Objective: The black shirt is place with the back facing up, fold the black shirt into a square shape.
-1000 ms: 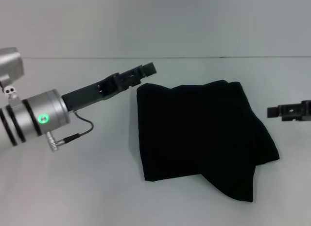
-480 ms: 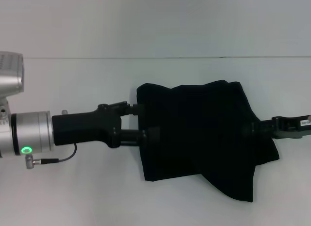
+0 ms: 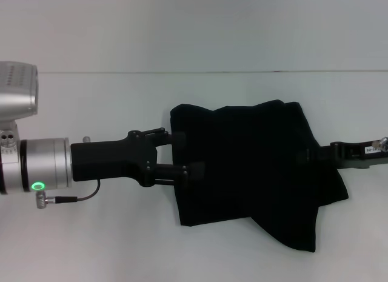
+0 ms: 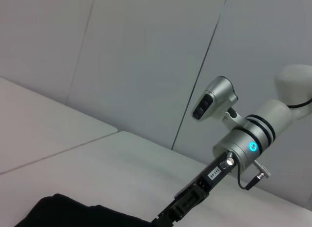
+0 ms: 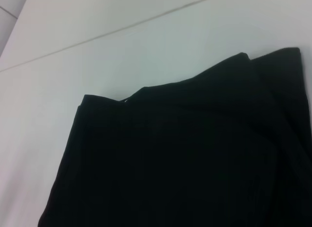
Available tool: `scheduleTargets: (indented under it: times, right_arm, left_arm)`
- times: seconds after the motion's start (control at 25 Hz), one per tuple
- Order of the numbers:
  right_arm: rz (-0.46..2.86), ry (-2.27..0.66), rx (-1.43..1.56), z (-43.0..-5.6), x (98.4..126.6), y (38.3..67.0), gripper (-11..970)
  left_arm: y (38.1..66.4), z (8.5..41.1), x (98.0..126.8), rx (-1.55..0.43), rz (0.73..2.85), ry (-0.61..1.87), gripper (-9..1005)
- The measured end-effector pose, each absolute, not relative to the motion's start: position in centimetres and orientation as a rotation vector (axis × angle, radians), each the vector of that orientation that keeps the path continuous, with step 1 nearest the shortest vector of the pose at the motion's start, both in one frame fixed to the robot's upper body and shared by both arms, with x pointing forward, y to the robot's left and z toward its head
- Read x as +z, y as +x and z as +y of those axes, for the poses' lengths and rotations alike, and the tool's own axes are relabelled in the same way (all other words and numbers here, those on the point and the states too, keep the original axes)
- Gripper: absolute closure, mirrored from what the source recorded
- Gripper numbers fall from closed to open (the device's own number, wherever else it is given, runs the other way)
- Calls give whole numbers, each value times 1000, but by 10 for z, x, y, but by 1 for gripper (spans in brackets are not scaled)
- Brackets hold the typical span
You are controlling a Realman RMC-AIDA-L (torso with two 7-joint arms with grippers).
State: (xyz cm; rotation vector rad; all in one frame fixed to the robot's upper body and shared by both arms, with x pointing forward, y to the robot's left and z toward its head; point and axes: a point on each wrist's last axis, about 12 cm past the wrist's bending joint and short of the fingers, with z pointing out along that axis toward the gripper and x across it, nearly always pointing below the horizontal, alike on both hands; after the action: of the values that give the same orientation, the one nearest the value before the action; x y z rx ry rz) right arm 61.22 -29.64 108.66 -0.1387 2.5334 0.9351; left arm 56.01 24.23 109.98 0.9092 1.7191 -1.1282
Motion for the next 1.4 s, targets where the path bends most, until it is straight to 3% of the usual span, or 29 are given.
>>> scheduleTargets:
  times: [0.24, 0.56, 0.8, 1.0, 1.4]
  right_arm:
    - [2526, -147, 930, -289, 1086, 616, 240]
    - [2528, -159, 929, -279, 1083, 616, 462]
    - [2543, -111, 873, -280, 1079, 619, 705]
    - [2558, -116, 838, -281, 1076, 619, 763]
    - [2554, -142, 846, -273, 1076, 619, 515]
  left_arm:
    - [562, 242, 1101, -1122, 1721, 910, 47]
    - [565, 243, 1101, -1100, 1734, 915, 47]
    - [566, 244, 1100, -1094, 1743, 915, 47]
    - [566, 243, 1100, -1094, 1745, 913, 47]
    - [568, 241, 1102, -1099, 1746, 911, 47]
